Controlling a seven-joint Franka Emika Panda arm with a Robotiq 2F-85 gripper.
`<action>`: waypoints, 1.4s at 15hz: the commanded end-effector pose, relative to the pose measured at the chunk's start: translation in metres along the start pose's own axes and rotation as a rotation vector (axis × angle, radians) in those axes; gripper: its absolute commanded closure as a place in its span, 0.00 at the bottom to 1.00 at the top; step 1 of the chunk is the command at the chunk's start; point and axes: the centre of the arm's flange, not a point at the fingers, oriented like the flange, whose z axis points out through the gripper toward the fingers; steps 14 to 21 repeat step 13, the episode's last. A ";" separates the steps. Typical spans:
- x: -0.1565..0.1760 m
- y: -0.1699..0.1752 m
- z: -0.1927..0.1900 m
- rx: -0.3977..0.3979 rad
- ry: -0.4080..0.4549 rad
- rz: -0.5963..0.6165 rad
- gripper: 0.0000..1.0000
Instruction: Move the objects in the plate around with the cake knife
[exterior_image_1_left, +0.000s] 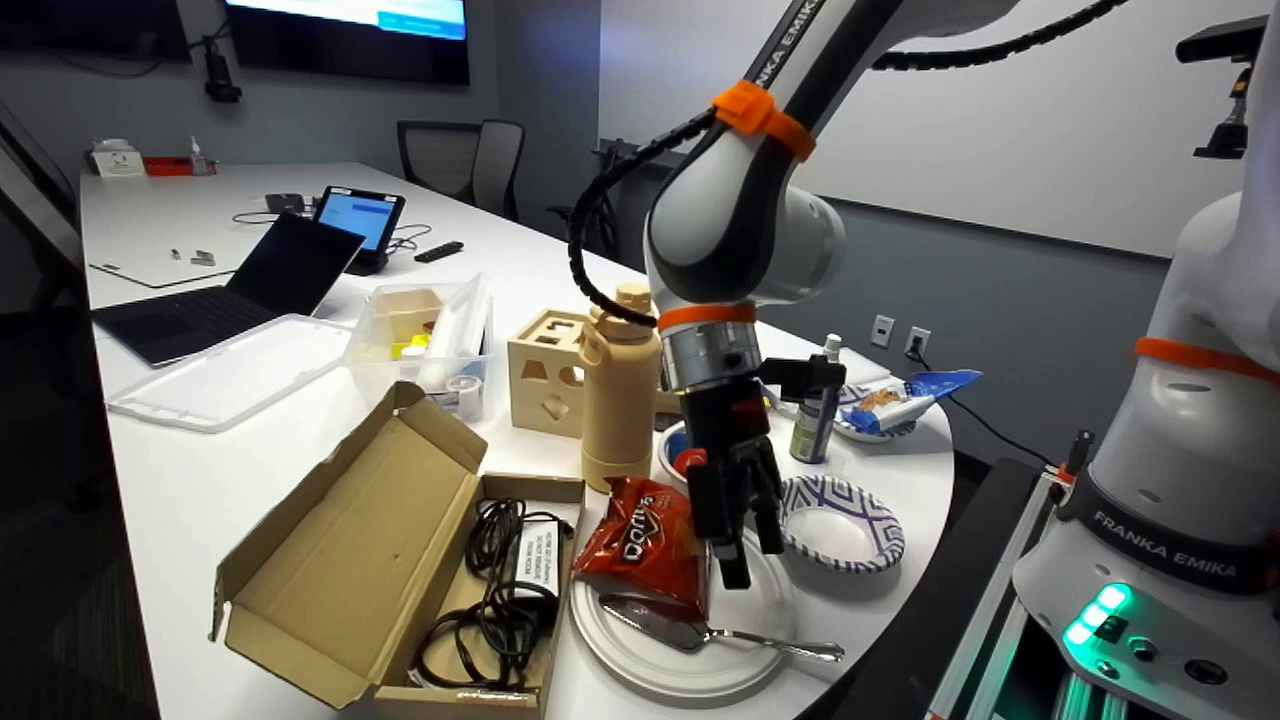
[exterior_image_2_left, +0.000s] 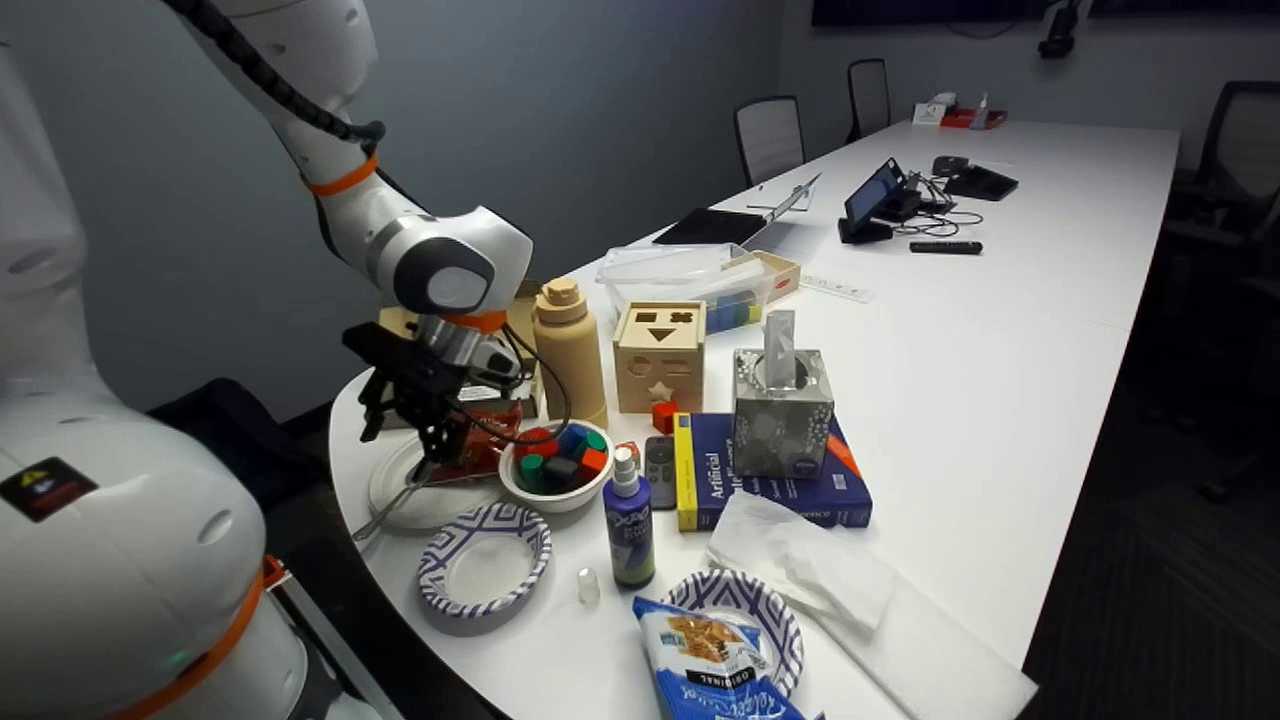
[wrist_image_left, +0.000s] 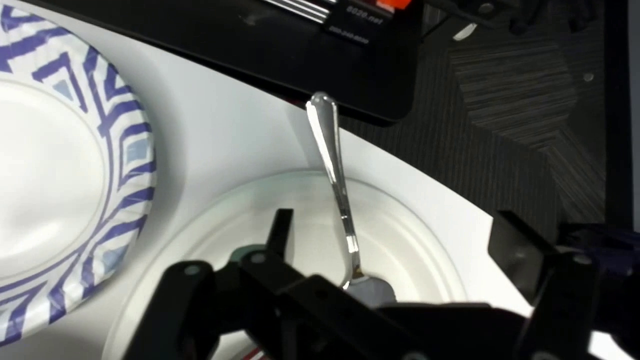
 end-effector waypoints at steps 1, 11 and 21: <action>-0.060 -0.021 -0.032 0.005 0.096 0.041 0.00; -0.123 -0.048 -0.112 -0.075 0.444 0.220 0.00; -0.132 -0.050 -0.121 -0.093 0.479 0.244 0.00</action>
